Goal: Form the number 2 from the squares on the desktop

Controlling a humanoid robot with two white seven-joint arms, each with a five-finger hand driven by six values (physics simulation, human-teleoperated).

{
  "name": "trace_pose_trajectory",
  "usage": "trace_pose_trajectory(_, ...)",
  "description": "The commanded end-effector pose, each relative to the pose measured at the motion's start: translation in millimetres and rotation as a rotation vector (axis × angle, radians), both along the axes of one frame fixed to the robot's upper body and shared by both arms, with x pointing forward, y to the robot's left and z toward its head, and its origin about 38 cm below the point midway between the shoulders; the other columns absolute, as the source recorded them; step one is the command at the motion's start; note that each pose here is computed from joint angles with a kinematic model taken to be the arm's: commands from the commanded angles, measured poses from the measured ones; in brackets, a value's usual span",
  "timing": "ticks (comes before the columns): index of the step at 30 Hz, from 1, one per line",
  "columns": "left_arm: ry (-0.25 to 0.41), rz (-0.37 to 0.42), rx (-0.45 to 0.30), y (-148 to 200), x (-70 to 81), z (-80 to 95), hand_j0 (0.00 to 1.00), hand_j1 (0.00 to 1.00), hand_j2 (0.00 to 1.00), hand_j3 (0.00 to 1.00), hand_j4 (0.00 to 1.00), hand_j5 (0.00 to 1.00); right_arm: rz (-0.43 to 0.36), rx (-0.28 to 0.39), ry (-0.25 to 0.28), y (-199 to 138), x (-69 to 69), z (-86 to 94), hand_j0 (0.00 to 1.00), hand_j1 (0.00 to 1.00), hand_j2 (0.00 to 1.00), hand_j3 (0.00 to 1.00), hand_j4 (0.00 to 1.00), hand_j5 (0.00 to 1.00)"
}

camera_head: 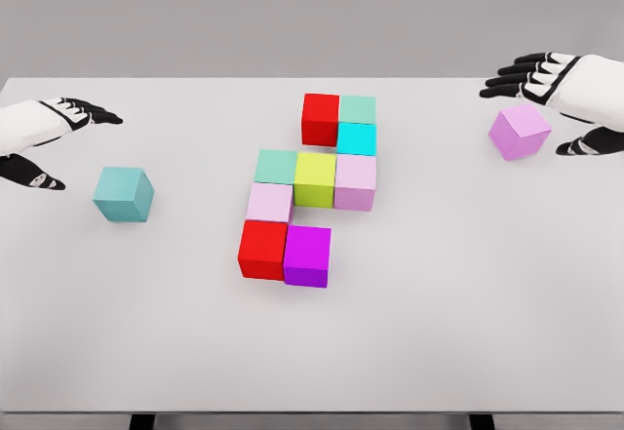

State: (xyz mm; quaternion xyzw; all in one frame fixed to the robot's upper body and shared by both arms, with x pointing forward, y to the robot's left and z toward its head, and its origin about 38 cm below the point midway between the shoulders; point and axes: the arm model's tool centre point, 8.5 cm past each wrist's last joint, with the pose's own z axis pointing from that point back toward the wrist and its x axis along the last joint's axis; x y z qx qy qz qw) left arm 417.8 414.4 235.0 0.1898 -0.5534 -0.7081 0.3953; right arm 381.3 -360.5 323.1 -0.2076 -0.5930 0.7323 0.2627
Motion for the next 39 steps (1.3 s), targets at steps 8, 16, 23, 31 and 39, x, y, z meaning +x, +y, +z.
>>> trace_pose_trajectory(8, 0.002, -0.029, 0.015, -8.7, 6.3, 7.5, 1.0, 1.0, 1.0, 1.0, 1.0, 1.0, -0.007, 0.016, -0.001, -2.7, 1.2, 3.4, 1.0, 1.0, 1.0, 1.0, 1.0, 1.0)
trace_pose_trajectory(16, 0.305, 0.018, -0.148, -71.9, -10.9, -18.0, 1.0, 1.0, 1.0, 1.0, 1.0, 1.0, 0.032, -0.02, 0.082, 14.3, 15.2, -21.2, 1.0, 1.0, 1.0, 1.0, 1.0, 1.0)
trace_pose_trajectory(23, 0.334, 0.2, -0.105, -61.1, -4.2, -18.3, 1.0, 1.0, 1.0, 1.0, 1.0, 1.0, 0.005, -0.046, 0.12, 22.5, 46.6, -41.2, 1.0, 1.0, 1.0, 1.0, 1.0, 1.0)
trace_pose_trajectory(31, 0.325, 0.267, -0.038, -57.7, -2.0, -21.3, 1.0, 1.0, 1.0, 1.0, 1.0, 1.0, -0.031, -0.082, 0.157, 14.1, 54.0, -56.3, 1.0, 1.0, 1.0, 1.0, 1.0, 1.0)
trace_pose_trajectory(39, 0.335, 0.292, -0.022, -53.4, -0.4, -28.7, 1.0, 1.0, 1.0, 1.0, 1.0, 1.0, -0.094, -0.132, 0.199, 5.1, 75.7, -75.1, 1.0, 1.0, 1.0, 1.0, 1.0, 1.0)
